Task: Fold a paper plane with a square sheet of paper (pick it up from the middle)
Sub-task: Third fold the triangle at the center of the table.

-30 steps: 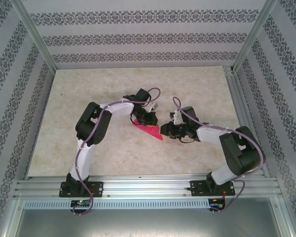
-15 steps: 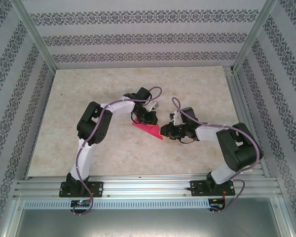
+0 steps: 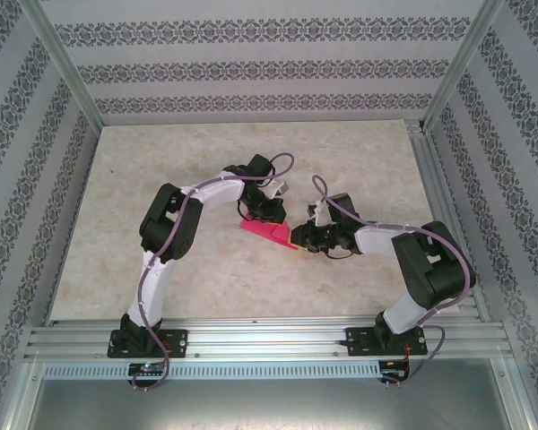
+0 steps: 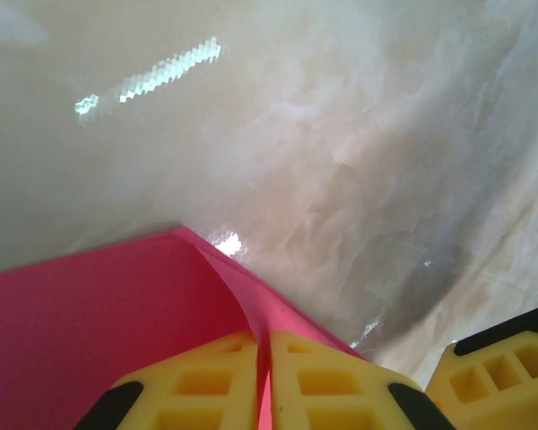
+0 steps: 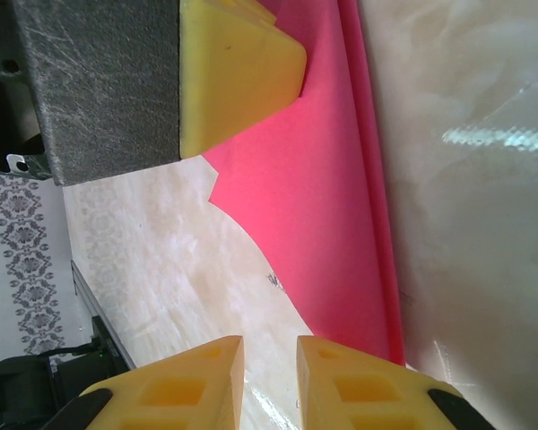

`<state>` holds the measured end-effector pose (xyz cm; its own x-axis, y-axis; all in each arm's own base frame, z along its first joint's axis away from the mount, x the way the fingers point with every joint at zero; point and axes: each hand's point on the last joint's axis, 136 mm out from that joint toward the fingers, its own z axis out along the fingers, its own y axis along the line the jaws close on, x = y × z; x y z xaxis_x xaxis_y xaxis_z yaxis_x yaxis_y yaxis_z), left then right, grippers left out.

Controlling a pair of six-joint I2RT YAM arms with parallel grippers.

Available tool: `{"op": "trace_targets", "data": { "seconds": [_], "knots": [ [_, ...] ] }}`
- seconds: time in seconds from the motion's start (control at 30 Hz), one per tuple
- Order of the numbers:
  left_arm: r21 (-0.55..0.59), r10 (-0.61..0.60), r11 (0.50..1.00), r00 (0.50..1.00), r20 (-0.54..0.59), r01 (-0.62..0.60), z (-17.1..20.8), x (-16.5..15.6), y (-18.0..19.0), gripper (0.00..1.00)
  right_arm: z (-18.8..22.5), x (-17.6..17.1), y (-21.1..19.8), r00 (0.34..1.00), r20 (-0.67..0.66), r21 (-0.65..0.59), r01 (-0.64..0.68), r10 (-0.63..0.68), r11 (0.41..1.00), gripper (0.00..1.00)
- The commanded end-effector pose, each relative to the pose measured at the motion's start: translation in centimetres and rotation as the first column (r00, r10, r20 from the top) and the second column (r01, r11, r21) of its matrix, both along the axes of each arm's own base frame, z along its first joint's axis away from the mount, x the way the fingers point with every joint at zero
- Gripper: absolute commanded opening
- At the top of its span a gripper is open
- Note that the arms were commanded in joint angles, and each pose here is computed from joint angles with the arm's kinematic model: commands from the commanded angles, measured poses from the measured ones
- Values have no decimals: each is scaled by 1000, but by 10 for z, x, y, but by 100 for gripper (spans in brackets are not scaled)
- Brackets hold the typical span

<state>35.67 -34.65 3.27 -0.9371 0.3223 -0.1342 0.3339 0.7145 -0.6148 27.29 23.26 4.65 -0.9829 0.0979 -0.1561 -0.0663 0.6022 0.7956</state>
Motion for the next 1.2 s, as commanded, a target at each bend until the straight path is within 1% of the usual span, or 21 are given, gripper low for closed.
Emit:
{"op": "trace_targets", "data": {
  "seconds": [0.0, 0.2, 0.37, 0.63, 0.93, 1.07, 1.17],
  "knots": [
    [27, -15, 999, 1000, -16, 16, -12, 1, 7, 13, 8, 10, 3, 1000, 26, 18, -7, 7, 1000, 23],
    [16, -6, 1000, 1000, -12, 6, -14, 4, 4, 13, 10, 13, 2, 999, 31, 7, -15, 15, 1000, 23],
    [31, 0, 1000, 1000, -13, 0, -18, 6, 5, 13, 4, 13, 0, 1000, 16, -11, -15, 15, 1000, 23],
    [17, -1, 1000, 1000, -25, 2, -19, 5, 3, 14, -1, 9, 3, 998, -12, -16, -61, 61, 998, 23],
    [15, 3, 1000, 999, -33, -3, -20, 5, 2, 14, -15, 4, -4, 994, -48, -121, -108, 103, 987, 23],
    [12, 0, 1000, 1000, -30, 0, -18, 5, 2, 14, -18, 4, -5, 993, -52, -139, -113, 107, 984, 23],
    [16, -1, 1000, 1000, -30, 2, -19, 5, 2, 14, -20, 6, -10, 994, -46, -182, -104, 97, 978, 22]
  ]
}}
